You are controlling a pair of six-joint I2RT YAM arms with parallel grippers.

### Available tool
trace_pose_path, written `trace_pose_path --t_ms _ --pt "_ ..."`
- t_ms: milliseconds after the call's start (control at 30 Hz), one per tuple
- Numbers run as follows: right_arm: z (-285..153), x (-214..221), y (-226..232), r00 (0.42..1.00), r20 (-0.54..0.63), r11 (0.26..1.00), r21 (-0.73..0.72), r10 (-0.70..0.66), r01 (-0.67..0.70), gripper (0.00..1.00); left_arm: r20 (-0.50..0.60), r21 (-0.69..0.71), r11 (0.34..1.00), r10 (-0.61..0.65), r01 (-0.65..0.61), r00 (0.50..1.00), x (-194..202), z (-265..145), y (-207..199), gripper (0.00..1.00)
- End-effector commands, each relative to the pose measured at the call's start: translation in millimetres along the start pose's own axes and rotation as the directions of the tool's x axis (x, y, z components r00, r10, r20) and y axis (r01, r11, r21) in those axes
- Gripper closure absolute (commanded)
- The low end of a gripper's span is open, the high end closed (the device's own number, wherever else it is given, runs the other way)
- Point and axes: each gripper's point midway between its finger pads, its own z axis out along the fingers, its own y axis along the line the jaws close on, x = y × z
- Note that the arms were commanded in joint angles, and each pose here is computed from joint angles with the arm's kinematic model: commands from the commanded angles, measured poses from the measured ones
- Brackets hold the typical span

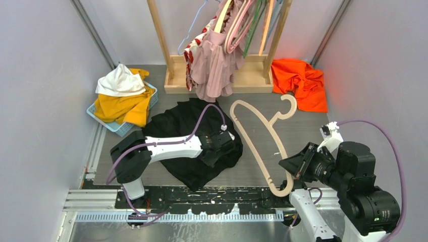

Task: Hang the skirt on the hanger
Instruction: Hang the skirt on the hanger.

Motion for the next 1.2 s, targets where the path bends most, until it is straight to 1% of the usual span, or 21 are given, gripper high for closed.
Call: trace_pose_path --t_ms 0,167,333,500,567,633,733,800,1167 --pt "-7.3 38.7 -0.4 0.980 -0.164 0.994 0.001 0.112 -0.114 0.99 0.072 0.000 0.997 -0.071 0.071 0.995 -13.2 -22.1 11.7 1.00" --pt "-1.9 56.0 -3.6 0.958 -0.241 0.986 -0.006 0.157 -0.164 0.99 0.151 0.061 0.984 -0.175 0.168 0.973 -41.1 -48.6 37.0 1.00" --pt "-7.8 65.4 0.5 0.943 -0.272 0.978 -0.034 0.190 -0.207 0.99 0.210 0.098 0.973 -0.227 0.210 0.951 -68.2 -62.9 63.4 1.00" --pt "-15.0 78.8 2.2 0.917 -0.336 0.967 -0.058 0.216 -0.249 0.99 0.248 0.120 0.967 -0.250 0.226 0.936 -86.7 -70.8 75.2 1.00" --pt "-16.5 80.5 -1.4 0.913 -0.331 0.962 -0.042 0.240 -0.268 0.99 0.252 0.118 0.962 -0.269 0.247 0.929 -87.4 -69.9 83.7 1.00" --pt "-18.3 77.1 -7.7 0.920 -0.298 0.962 -0.017 0.255 -0.272 0.99 0.258 0.125 0.954 -0.296 0.271 0.920 -85.1 -69.3 91.0 1.00" --pt "-15.5 82.6 -10.1 0.910 -0.332 0.963 -0.011 0.250 -0.269 0.99 0.270 0.184 0.940 -0.329 0.287 0.905 -85.8 -71.7 89.4 1.00" --pt "-11.8 89.4 -8.3 0.894 -0.380 0.964 -0.022 0.237 -0.265 0.99 0.271 0.200 0.939 -0.329 0.281 0.905 -89.6 -74.9 86.8 1.00" --pt "5.0 106.7 -14.1 0.855 -0.463 0.962 -0.013 0.236 -0.273 0.99 0.317 0.233 0.938 -0.322 0.256 0.892 -113.3 -100.7 86.7 1.00"
